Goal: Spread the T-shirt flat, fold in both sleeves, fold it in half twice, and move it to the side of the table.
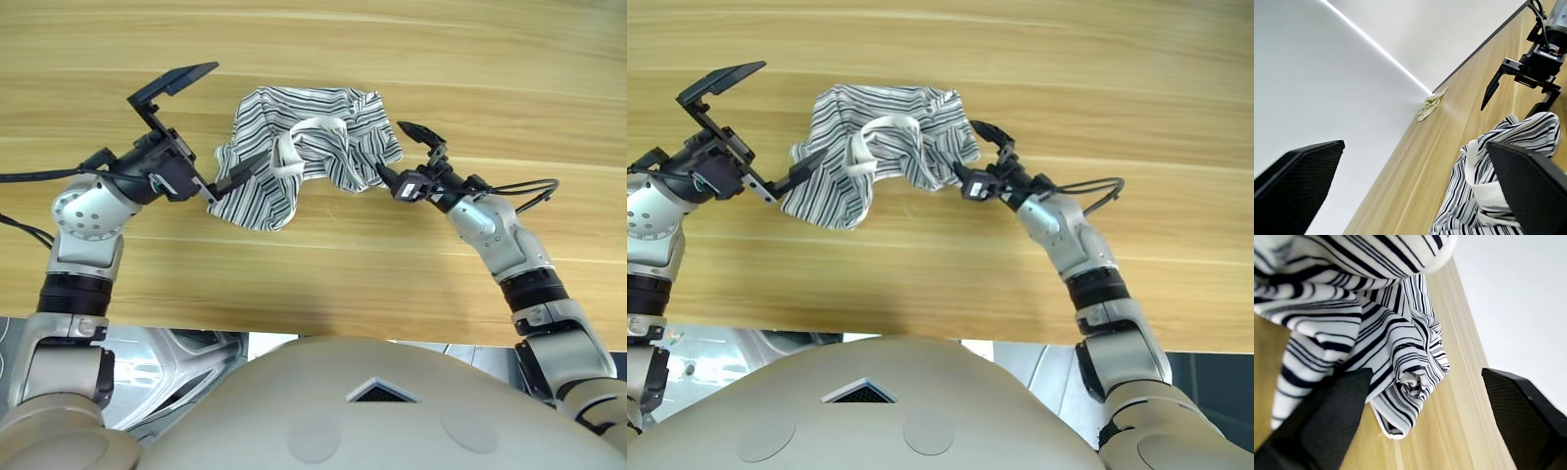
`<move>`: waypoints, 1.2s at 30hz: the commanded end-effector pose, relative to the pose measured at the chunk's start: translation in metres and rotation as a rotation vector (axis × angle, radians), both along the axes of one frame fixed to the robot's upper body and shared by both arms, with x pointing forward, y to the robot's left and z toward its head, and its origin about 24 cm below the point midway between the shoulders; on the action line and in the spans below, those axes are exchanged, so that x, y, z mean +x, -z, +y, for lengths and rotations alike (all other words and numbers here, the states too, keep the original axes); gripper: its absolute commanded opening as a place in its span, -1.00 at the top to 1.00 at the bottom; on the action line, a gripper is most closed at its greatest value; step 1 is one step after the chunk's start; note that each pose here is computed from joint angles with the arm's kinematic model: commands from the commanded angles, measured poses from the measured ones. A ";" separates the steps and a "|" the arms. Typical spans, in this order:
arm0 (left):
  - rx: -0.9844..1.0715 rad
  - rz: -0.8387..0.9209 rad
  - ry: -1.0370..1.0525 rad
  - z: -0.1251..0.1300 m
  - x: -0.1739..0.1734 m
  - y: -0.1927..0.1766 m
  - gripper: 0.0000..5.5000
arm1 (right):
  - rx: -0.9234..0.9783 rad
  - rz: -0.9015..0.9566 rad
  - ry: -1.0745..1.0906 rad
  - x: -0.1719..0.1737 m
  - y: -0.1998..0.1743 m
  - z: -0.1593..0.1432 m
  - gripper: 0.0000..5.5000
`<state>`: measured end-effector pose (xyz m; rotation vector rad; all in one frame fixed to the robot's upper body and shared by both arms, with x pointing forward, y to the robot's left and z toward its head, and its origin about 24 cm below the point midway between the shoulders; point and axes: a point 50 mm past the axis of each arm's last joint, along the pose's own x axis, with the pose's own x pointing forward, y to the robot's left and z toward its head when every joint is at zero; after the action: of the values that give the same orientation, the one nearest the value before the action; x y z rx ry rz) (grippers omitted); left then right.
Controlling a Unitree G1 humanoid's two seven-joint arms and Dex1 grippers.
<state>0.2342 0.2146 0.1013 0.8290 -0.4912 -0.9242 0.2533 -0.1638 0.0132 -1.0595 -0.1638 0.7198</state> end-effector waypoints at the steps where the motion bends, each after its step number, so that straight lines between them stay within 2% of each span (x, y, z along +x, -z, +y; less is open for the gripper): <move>1: 0.082 0.000 0.011 -0.004 0.006 0.003 -0.96 | -0.030 0.014 0.002 -0.001 0.003 -0.002 -0.50; 8: 0.194 -0.046 0.150 -0.049 -0.014 0.020 -0.96 | -0.030 0.004 -0.010 0.000 0.000 0.000 -0.50; 17: 0.315 -0.003 0.273 -0.073 -0.031 0.039 -0.96 | -0.026 -0.004 -0.015 0.000 -0.002 0.003 -0.50; 26: 0.278 -0.052 0.257 -0.063 -0.032 0.016 -0.96 | -0.033 0.008 -0.003 -0.001 0.002 0.001 -0.50; 31: 0.130 -0.099 0.286 -0.051 -0.044 -0.026 -0.96 | -0.045 0.014 0.008 -0.001 0.005 -0.001 -0.50; 36: 0.296 -0.117 0.110 -0.027 -0.018 -0.014 -0.96 | -0.051 0.010 0.007 -0.001 0.005 -0.002 -0.50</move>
<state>0.2026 0.1749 0.1224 1.0245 -0.5931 -1.1240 0.2536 -0.1602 0.0131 -1.0781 -0.1697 0.7152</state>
